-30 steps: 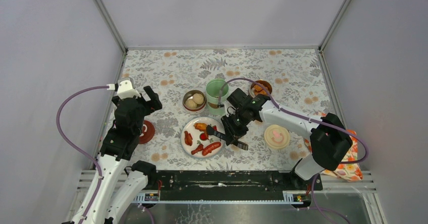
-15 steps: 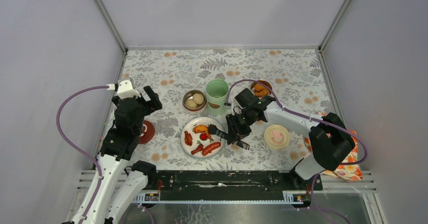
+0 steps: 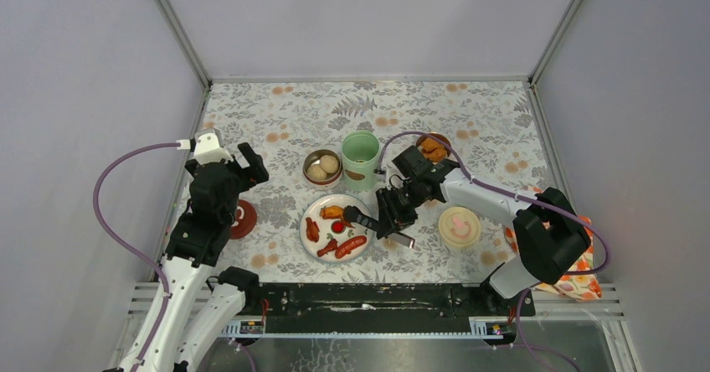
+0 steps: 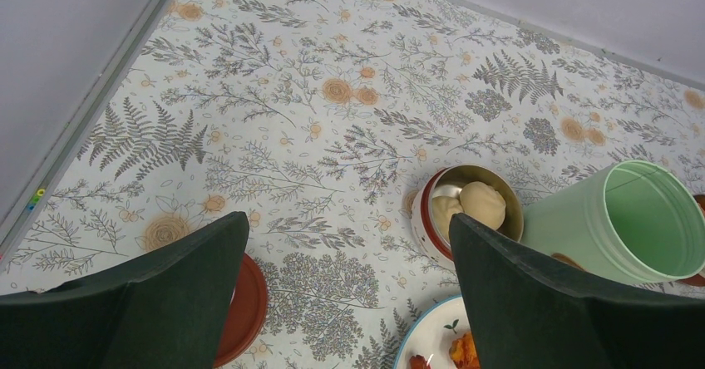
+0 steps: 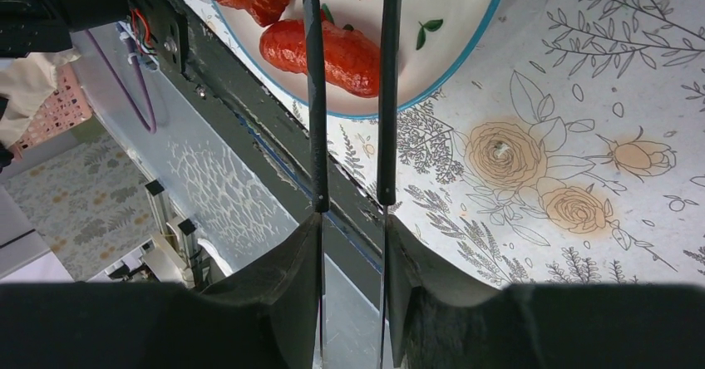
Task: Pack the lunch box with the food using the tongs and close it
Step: Pick up the fake food from the plate.
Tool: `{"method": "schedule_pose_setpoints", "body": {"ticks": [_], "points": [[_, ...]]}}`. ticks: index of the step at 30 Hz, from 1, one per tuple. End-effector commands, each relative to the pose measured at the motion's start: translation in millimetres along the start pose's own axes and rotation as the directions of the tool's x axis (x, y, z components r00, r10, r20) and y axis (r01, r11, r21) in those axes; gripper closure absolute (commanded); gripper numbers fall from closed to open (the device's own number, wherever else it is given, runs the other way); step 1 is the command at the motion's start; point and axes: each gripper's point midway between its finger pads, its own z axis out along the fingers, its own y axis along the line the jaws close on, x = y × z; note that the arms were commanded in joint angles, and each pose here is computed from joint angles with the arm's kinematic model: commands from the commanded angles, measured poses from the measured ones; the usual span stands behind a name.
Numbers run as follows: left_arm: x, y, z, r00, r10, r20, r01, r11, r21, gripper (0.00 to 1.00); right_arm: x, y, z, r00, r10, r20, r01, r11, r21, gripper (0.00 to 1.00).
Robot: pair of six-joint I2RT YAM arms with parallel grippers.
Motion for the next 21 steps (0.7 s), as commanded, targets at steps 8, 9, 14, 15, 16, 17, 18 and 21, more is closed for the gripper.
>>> {"method": "schedule_pose_setpoints", "body": {"ticks": [8, 9, 14, 15, 16, 17, 18, 21], "points": [[-11, -3, 1, 0.999, -0.016, 0.047, 0.016, 1.000, 0.015, 0.02, -9, 12, 2, 1.000, -0.020, 0.007, 0.020, 0.997, -0.080, 0.61], [-11, -3, 1, 0.999, -0.017, 0.046, 0.016, 1.000, 0.014, 0.02, -8, 12, 3, 1.000, -0.017, 0.005, 0.018, 0.997, -0.080, 0.61], [-11, -2, 1, 0.999, -0.018, 0.049, 0.017, 1.000, 0.014, 0.01, -6, 8, 6, 1.000, -0.002, -0.005, 0.001, 0.997, -0.075, 0.61], [-11, -2, 1, 0.999, -0.018, 0.049, 0.017, 1.000, 0.014, 0.02, -5, 7, 6, 1.000, 0.000, -0.005, -0.001, 0.997, -0.072, 0.60], [-12, -2, 1, 0.999, -0.019, 0.049, 0.018, 1.000, 0.014, 0.02, -5, 7, 6, 1.000, 0.001, -0.005, -0.001, 0.997, -0.071, 0.60], [-12, -2, 0, 0.999, -0.019, 0.050, 0.018, 1.000, 0.015, 0.02, -5, 7, 6, 1.000, 0.002, -0.005, -0.002, 0.997, -0.071, 0.60], [-11, -2, 0, 0.999, -0.019, 0.049, 0.018, 1.000, 0.015, 0.02, -5, 7, 7, 1.000, 0.004, -0.004, -0.004, 0.997, -0.074, 0.60], [-11, -2, 0, 0.999, -0.019, 0.049, 0.018, 1.000, 0.015, 0.01, -7, 11, 7, 1.000, 0.007, -0.001, -0.007, 0.995, -0.096, 0.60]]}}
